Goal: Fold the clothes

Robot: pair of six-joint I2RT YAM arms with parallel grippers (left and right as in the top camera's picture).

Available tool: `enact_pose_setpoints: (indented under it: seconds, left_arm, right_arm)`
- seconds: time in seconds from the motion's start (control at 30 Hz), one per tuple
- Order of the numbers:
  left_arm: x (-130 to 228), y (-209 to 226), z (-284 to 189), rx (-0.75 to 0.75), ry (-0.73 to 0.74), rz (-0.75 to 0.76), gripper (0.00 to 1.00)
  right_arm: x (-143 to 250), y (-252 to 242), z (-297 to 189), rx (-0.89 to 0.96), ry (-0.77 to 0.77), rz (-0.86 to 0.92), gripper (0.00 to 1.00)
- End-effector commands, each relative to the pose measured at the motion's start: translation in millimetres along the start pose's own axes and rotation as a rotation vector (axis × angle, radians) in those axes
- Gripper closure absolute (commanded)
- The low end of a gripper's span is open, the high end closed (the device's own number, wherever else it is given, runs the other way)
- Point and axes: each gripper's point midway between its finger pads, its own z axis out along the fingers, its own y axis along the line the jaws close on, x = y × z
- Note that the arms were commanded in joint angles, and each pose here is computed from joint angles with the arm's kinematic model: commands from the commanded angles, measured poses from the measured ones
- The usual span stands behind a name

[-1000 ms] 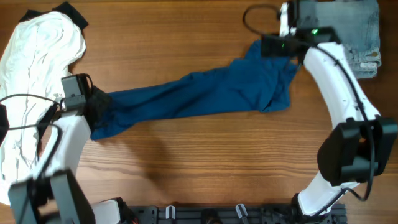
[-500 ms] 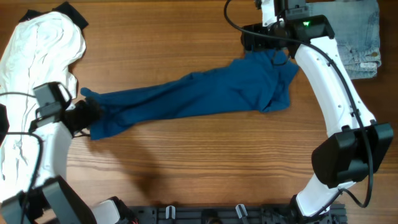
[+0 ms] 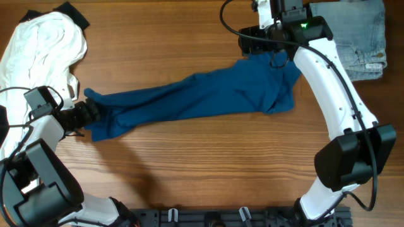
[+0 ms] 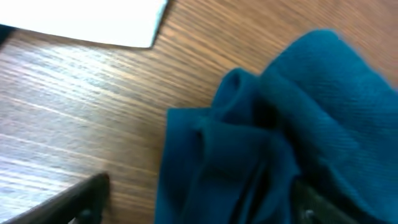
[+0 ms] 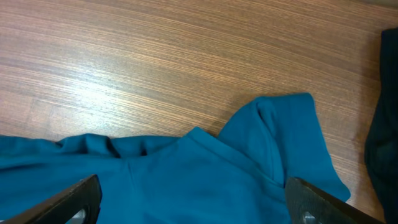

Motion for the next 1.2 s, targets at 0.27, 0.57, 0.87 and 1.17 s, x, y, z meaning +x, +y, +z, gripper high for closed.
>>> enact_pose_setpoints:
  seconds: [0.27, 0.57, 0.87, 1.17]
  left_arm:
    - [43, -12, 14, -0.081, 0.160, -0.205, 0.96]
    - [-34, 24, -80, -0.226, 0.009, -0.250, 0.96]
    - [-56, -18, -109, -0.207, 0.028, -0.110, 0.96]
    - [-34, -180, -68, 0.051, 0.063, 0.180, 0.96]
  right_arm:
    - [5, 4, 4, -0.023, 0.021, -0.005, 0.06]
    - [36, 12, 18, -0.075, 0.141, 0.011, 0.06]
    - [38, 12, 26, -0.074, 0.151, 0.011, 0.06]
    - [38, 12, 26, -0.074, 0.152, 0.012, 0.06]
